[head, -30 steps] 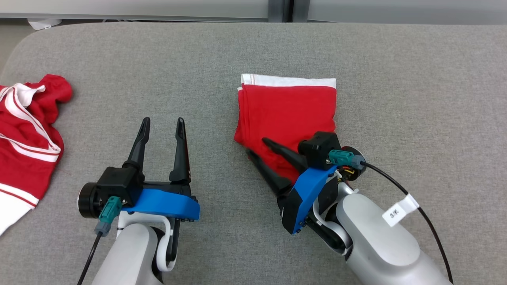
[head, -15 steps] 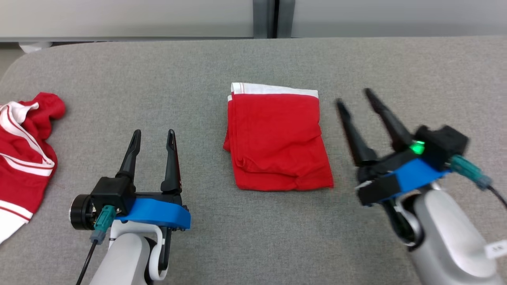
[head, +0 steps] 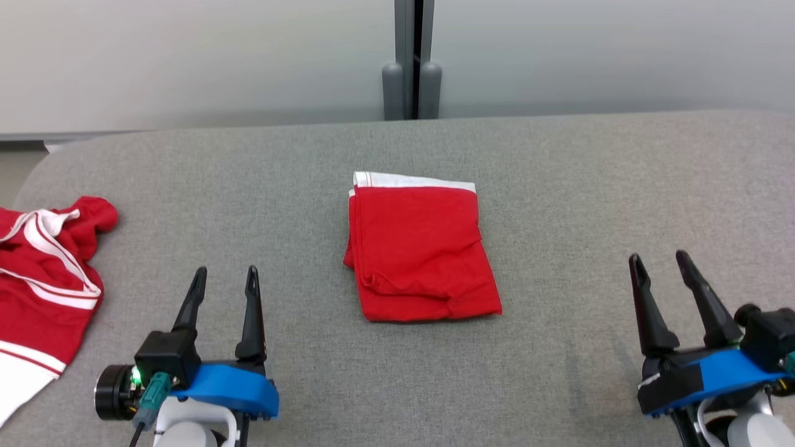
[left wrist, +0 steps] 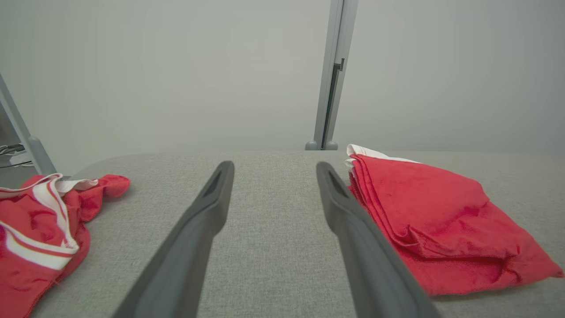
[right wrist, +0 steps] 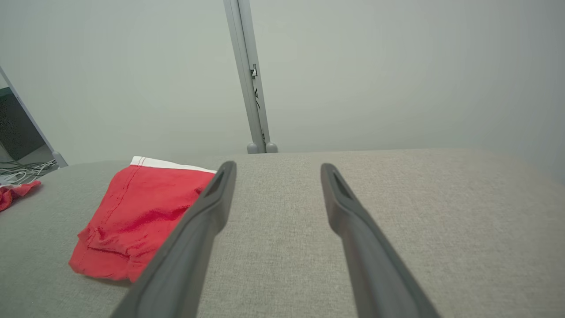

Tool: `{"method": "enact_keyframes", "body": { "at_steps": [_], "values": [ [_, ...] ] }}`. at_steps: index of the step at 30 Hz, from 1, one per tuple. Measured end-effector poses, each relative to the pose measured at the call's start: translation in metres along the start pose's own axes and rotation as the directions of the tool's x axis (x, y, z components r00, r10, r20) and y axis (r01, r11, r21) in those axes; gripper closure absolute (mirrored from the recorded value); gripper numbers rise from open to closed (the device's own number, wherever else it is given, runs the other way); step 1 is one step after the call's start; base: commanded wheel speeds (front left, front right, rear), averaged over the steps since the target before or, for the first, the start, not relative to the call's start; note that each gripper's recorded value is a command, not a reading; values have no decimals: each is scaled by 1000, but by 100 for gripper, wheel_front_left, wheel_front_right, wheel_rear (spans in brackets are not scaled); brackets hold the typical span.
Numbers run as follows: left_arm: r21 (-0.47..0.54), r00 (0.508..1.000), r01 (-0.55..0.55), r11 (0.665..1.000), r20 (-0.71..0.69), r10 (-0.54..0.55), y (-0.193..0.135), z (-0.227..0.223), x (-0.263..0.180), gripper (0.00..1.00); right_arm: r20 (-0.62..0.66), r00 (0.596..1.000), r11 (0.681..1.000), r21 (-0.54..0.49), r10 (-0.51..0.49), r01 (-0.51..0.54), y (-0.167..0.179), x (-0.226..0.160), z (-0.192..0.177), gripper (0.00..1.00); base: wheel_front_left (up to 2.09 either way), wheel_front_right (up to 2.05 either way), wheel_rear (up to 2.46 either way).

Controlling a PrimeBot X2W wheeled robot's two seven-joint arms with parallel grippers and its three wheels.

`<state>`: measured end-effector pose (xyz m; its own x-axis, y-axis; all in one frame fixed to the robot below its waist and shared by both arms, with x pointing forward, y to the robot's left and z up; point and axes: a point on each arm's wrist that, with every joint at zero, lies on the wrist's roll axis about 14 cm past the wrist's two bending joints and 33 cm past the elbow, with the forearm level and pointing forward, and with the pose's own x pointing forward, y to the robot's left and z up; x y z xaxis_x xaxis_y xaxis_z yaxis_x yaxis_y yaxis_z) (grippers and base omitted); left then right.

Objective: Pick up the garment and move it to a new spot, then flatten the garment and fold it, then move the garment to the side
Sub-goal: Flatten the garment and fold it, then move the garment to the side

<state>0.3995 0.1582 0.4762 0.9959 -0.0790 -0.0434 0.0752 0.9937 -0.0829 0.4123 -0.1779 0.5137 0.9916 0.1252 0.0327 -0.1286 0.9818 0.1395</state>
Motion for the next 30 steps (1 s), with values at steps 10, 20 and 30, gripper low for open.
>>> {"method": "enact_keyframes", "body": {
  "at_steps": [10,20,30],
  "values": [
    [12,1000,9,1000,-29,-9,-1,-1,-35,0,-18,1000,1000,-2,-16,16,8,-41,6,0,0,0,0],
    [12,1000,2,1000,-12,-2,6,6,-48,0,-24,999,1000,-2,-25,25,12,-57,14,0,0,0,0],
    [4,1000,-3,1000,-13,3,7,4,-49,0,-23,999,999,2,-34,34,12,-61,17,0,0,0,0]
  ]
}}
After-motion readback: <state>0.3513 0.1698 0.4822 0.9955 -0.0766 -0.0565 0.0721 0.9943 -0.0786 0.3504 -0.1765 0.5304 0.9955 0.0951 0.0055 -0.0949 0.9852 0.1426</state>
